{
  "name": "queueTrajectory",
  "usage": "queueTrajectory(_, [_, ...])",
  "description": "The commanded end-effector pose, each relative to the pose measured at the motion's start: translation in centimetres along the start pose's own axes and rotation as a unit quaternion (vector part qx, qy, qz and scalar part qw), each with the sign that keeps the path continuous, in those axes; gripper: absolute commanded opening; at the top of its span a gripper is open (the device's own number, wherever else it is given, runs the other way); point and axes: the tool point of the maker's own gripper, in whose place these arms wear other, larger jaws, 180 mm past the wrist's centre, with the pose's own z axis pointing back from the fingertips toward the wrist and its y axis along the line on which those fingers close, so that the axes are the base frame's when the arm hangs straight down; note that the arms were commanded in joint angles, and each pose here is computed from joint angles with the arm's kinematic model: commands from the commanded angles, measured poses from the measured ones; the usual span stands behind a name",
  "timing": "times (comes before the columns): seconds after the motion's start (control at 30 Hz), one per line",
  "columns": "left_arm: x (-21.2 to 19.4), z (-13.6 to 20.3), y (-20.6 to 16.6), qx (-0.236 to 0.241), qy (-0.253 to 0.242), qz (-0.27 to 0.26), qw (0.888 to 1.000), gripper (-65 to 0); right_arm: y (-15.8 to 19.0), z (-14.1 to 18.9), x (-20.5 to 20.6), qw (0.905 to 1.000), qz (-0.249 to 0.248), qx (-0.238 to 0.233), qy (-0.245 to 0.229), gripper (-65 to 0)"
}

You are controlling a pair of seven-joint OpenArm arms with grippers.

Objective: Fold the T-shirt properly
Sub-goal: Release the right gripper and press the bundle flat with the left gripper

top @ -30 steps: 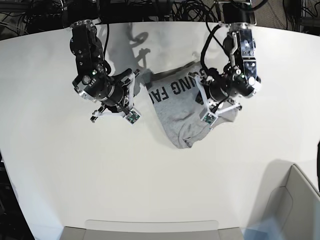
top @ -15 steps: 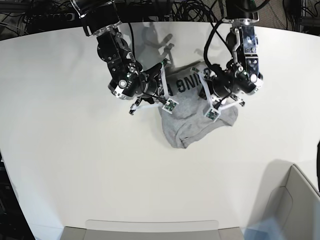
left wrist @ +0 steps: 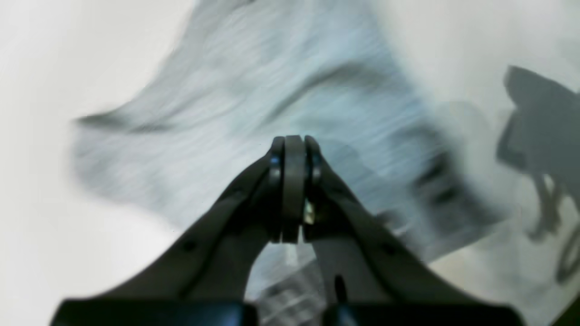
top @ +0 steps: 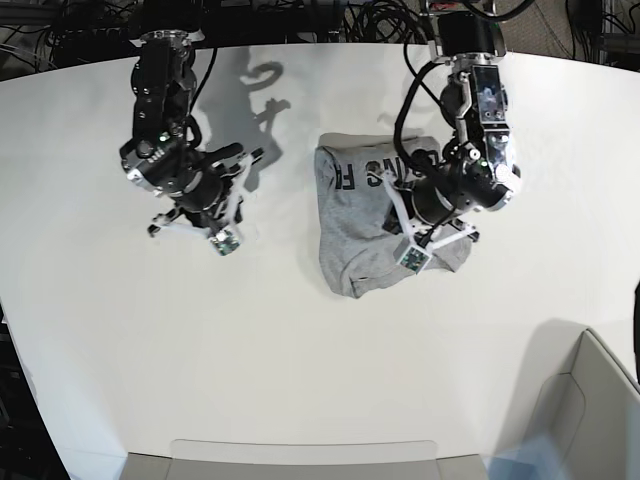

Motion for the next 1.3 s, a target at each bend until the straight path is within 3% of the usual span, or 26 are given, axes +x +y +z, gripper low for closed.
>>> queueTrajectory(0.0, [1.4, 0.1, -0.5, -0.006, -0.027, 0.0, 1.0, -65.0, -1.6, 0.6, 0.2, 0.9998, -0.002, -0.018, -0.009, -65.0])
queueTrajectory(0.17, [0.3, -1.5, -2.1, -0.034, -0.029, 0.026, 0.999, -65.0, -2.8, 1.1, -3.1, 0.9991, -0.002, -0.031, 0.027, -65.0])
queueTrajectory(0.37, [-4.9, -5.6, -3.7, -0.084, 0.03, 0.078, 0.993, -65.0, -2.1, 1.1, -4.5, 0.9988, -0.005, -0.024, 0.042, -65.0])
queueTrajectory(0.47, [-7.8, -6.4, -2.8, -0.083, 0.054, 0.09, 0.991, -65.0, -1.8, 1.1, -4.4, 0.9989, -0.008, -0.022, 0.04, -65.0])
queueTrajectory(0.73, [-13.3, -3.4, 5.8, -0.005, 0.11, 0.055, 0.992, -65.0, -1.7, 1.1, -4.3, 0.999, -0.007, -0.02, 0.039, -65.0])
queueTrajectory(0.9, [-15.8, -1.1, 10.5, 0.034, 0.15, 0.037, 0.987, -65.0, -1.6, 1.1, -4.3, 0.999, -0.007, -0.019, 0.039, -65.0])
queueTrajectory(1.1, [-14.6, 0.1, 12.7, 0.058, 0.131, 0.018, 0.99, -65.0, -1.0, 1.0, -4.0, 0.9993, -0.013, -0.013, 0.034, -65.0])
queueTrajectory(1.27, [-8.4, 5.7, 15.9, 0.148, 0.052, 0.011, 0.988, -65.0, -0.8, 2.8, -3.2, 0.9995, 0.0, -0.028, 0.014, -65.0])
